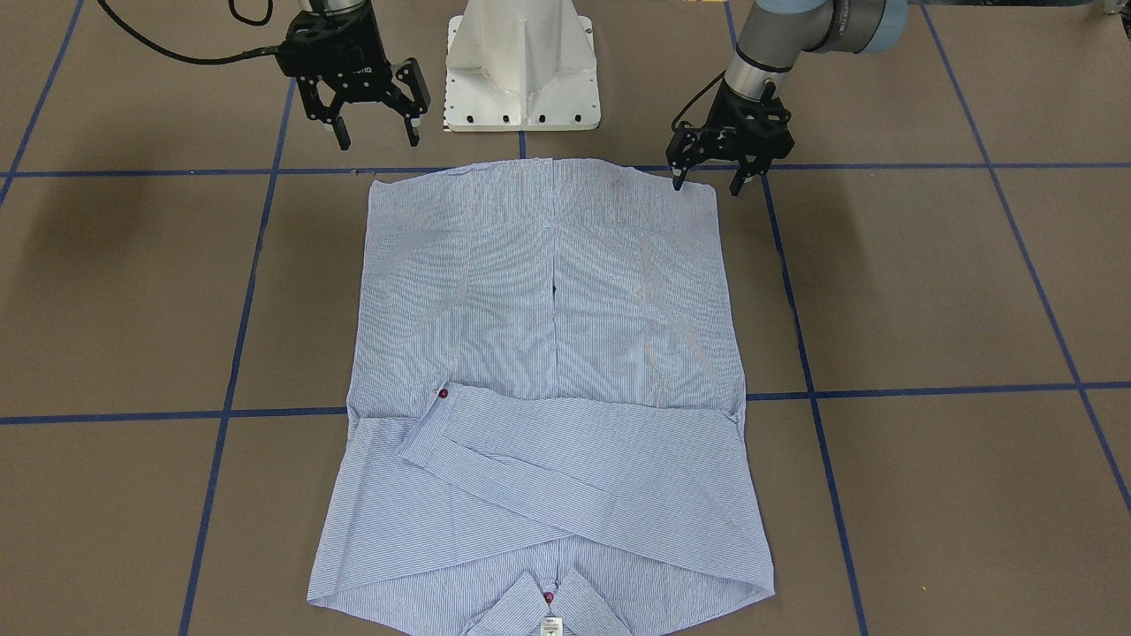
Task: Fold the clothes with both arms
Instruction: 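Position both grippers at the hem corners nearest the robot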
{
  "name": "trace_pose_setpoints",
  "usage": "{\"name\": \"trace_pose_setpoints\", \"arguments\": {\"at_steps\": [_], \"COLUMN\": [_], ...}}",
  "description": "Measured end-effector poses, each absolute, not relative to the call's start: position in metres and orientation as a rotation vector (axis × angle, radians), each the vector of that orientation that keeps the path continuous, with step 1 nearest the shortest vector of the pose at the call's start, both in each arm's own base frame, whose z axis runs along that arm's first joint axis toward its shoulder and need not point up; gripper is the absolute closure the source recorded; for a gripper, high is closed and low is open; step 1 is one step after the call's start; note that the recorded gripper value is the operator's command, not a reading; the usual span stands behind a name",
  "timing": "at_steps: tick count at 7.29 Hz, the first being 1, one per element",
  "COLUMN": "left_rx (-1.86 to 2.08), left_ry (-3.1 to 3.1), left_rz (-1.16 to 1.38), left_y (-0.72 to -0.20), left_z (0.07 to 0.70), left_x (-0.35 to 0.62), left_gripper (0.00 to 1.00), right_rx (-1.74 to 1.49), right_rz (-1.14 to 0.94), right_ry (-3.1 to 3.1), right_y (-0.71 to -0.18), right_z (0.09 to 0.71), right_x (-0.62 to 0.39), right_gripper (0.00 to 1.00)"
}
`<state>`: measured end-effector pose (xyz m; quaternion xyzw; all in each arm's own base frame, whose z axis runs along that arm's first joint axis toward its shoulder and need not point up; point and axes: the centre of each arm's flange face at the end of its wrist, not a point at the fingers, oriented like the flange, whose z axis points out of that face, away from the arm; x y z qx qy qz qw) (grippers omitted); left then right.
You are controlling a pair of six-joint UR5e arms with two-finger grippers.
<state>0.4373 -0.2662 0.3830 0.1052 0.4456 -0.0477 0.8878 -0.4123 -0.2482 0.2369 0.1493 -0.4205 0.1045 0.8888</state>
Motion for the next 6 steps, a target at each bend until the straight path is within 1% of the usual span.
{"name": "trace_pose_setpoints", "arguments": {"at_steps": [1,2,6], "left_rx": [0.207,0.194,0.159], "left_ry": [0.917,0.914,0.915], "left_rz": [-0.114,-0.134,-0.178], "left_y": [-0.2667,-0.2669,-0.2629], "left_z": [0.3889,0.392,0.3953], "left_x": [0.4411,0.4438,0.4479], "left_gripper": [0.22,0.27,0.28], "right_rx": [0.31,0.31,0.31], "right_rz": [0.217,0.217,0.217], "right_ry": [-0.875,-0.876,-0.876], "right_y": [-0.2481,-0.2481,-0.248], "right_z": [0.2365,0.2362,0.2362], "right_x": [-0.4124,-0.4124,-0.4125], "right_gripper": [0.0,0.0,0.0]}}
